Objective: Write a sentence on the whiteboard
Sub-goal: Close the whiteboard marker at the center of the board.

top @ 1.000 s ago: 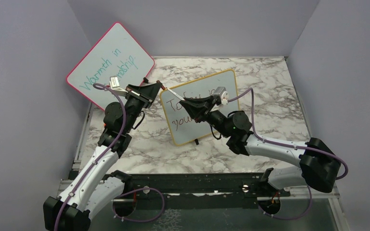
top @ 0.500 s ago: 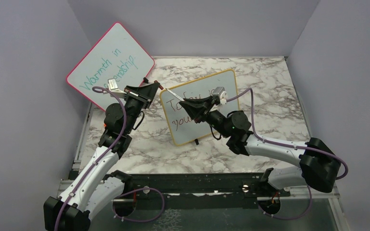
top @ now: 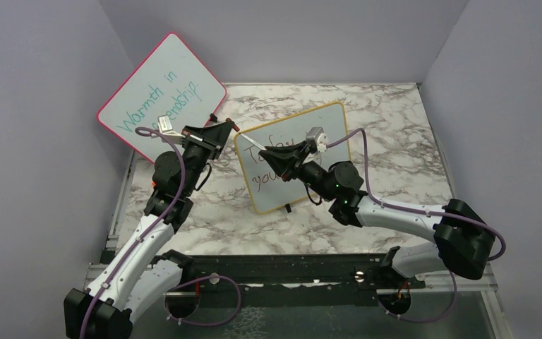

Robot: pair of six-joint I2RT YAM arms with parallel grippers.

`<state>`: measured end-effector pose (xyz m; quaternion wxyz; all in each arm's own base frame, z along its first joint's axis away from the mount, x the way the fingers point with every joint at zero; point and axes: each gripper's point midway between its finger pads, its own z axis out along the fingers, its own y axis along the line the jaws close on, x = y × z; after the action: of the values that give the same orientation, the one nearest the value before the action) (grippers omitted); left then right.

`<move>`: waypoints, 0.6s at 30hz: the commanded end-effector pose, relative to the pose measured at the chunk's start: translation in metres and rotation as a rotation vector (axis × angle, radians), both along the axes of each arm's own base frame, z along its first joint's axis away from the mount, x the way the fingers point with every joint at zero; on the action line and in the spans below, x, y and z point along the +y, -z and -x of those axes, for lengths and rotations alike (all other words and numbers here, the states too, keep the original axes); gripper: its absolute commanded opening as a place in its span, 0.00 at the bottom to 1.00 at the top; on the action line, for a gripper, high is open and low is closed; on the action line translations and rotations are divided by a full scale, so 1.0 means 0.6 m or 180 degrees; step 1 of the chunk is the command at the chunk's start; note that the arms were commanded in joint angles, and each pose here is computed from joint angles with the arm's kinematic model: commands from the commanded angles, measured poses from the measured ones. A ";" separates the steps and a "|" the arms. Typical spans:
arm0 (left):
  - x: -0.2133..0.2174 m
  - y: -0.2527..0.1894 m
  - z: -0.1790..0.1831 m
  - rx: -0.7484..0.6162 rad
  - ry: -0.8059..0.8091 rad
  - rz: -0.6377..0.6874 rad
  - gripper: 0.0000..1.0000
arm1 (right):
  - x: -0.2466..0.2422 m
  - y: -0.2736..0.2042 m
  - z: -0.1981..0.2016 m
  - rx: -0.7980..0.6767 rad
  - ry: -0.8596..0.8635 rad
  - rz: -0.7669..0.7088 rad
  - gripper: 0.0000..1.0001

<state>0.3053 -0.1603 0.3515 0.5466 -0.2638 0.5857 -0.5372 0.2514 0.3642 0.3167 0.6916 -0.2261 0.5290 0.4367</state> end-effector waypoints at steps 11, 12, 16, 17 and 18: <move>-0.008 -0.003 0.004 -0.0055 0.0085 0.0060 0.00 | 0.000 -0.039 0.003 -0.0094 -0.0014 -0.0233 0.01; -0.007 -0.002 0.004 -0.0053 0.0081 0.0060 0.00 | 0.000 -0.039 0.003 -0.0091 -0.0004 -0.0229 0.01; -0.007 -0.007 0.005 -0.0078 0.0085 0.0056 0.00 | -0.002 -0.035 0.001 -0.0077 0.0021 -0.0225 0.01; -0.007 -0.007 0.005 -0.0079 0.0082 0.0055 0.00 | -0.007 -0.034 -0.005 -0.0050 0.0096 -0.0246 0.01; -0.007 -0.005 0.005 -0.0073 0.0083 0.0052 0.00 | -0.009 -0.035 -0.006 -0.0043 0.0119 -0.0256 0.01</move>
<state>0.3061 -0.1619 0.3492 0.5436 -0.2629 0.5877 -0.5385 0.2517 0.3642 0.3189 0.6927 -0.2194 0.5267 0.4412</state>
